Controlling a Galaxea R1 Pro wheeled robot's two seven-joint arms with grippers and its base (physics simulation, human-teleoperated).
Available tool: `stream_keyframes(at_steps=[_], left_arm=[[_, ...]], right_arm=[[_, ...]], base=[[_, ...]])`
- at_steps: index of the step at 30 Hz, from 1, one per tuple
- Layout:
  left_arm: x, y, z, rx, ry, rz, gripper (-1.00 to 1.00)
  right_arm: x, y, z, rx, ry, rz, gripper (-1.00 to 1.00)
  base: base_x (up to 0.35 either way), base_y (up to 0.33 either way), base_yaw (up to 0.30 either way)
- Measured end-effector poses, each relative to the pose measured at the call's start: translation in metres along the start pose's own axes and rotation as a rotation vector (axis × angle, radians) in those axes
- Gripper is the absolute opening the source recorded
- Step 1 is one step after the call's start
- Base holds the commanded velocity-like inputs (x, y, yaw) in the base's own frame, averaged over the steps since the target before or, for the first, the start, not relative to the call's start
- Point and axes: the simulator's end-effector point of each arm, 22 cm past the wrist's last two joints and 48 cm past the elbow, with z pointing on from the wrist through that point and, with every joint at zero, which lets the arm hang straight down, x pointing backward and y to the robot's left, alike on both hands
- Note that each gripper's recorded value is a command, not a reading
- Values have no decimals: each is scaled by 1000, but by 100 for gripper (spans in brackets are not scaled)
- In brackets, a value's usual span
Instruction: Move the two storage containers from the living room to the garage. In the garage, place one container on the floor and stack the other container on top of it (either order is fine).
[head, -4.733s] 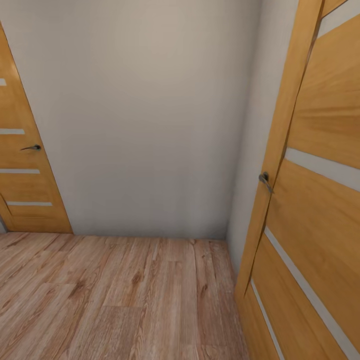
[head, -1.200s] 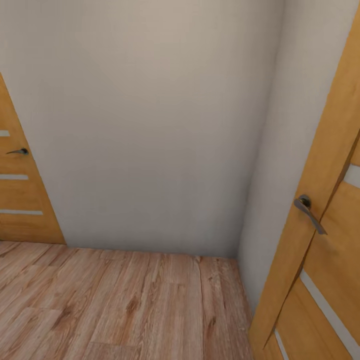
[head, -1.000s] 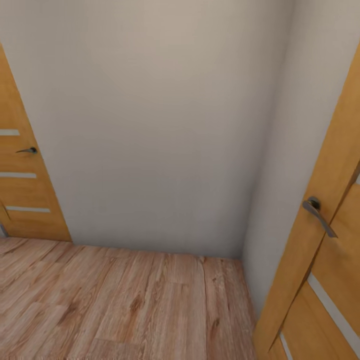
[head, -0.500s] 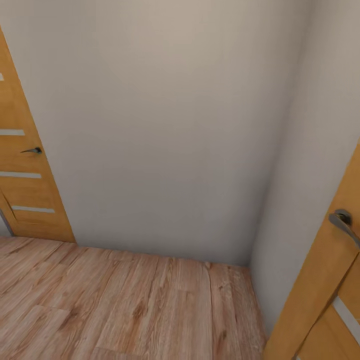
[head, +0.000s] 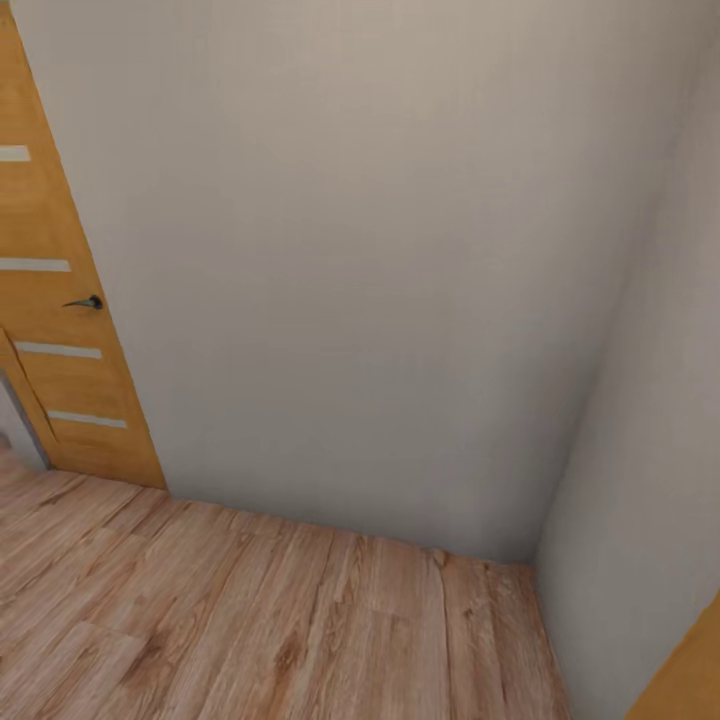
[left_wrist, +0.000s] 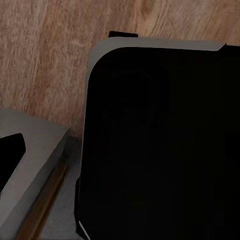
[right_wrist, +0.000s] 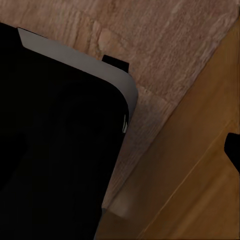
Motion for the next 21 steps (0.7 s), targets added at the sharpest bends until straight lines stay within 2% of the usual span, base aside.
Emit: stream_keyframes(at_steps=[13, 21], left_arm=[[0, 0, 0, 0, 0, 1, 100], [0, 1, 0, -1, -1, 0, 100]], right_arm=[[0, 0, 0, 0, 0, 0, 100], [0, 0, 0, 0, 0, 0, 100]], base=[[319, 0, 20], [315, 0, 235]])
